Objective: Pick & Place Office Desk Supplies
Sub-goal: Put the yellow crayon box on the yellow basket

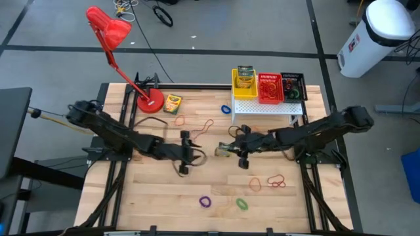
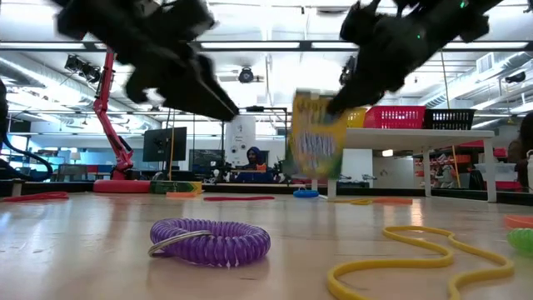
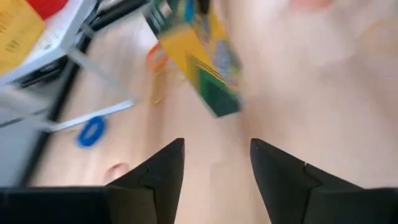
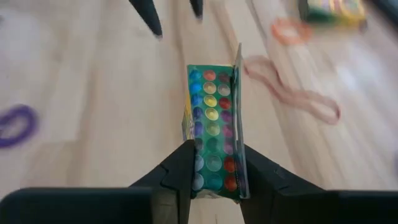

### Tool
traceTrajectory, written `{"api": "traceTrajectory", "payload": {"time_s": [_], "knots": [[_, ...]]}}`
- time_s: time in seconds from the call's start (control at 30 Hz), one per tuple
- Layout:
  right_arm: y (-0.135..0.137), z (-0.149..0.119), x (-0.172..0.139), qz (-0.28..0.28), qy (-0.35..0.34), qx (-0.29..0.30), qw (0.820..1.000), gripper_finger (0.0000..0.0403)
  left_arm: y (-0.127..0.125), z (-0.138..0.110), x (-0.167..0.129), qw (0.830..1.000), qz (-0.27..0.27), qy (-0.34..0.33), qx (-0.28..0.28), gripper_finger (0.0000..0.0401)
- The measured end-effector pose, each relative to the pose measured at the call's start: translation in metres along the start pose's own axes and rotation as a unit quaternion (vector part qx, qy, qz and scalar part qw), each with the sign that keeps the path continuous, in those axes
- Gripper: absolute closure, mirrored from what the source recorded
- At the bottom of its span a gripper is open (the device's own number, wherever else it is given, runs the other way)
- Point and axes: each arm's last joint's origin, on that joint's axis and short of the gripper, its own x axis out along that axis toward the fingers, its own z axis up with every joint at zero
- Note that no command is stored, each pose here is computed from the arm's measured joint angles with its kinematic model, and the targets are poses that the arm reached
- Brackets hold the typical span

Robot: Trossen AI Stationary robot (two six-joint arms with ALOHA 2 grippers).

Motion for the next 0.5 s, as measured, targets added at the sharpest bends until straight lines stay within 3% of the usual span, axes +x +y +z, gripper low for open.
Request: {"api": "traceTrajectory", "payload": {"time_s": [0.13,0.3,0.5], "knots": [[-0.017,0.019,-0.038,-0.01,-0.019,-0.027,0.999,0.0298,0.003,-0.03,-0.019,0.988,-0.054,-0.12,-0.086,0.0214],[-0.054,0.065,-0.093,-0.083,-0.003,-0.056,0.995,0.0298,0.008,-0.061,-0.035,0.954,-0.092,-0.235,-0.161,0.0228],[-0.107,0.117,-0.146,-0.175,0.003,-0.126,0.977,0.0298,0.012,-0.078,-0.04,0.944,-0.088,-0.253,-0.194,0.0236]]}}
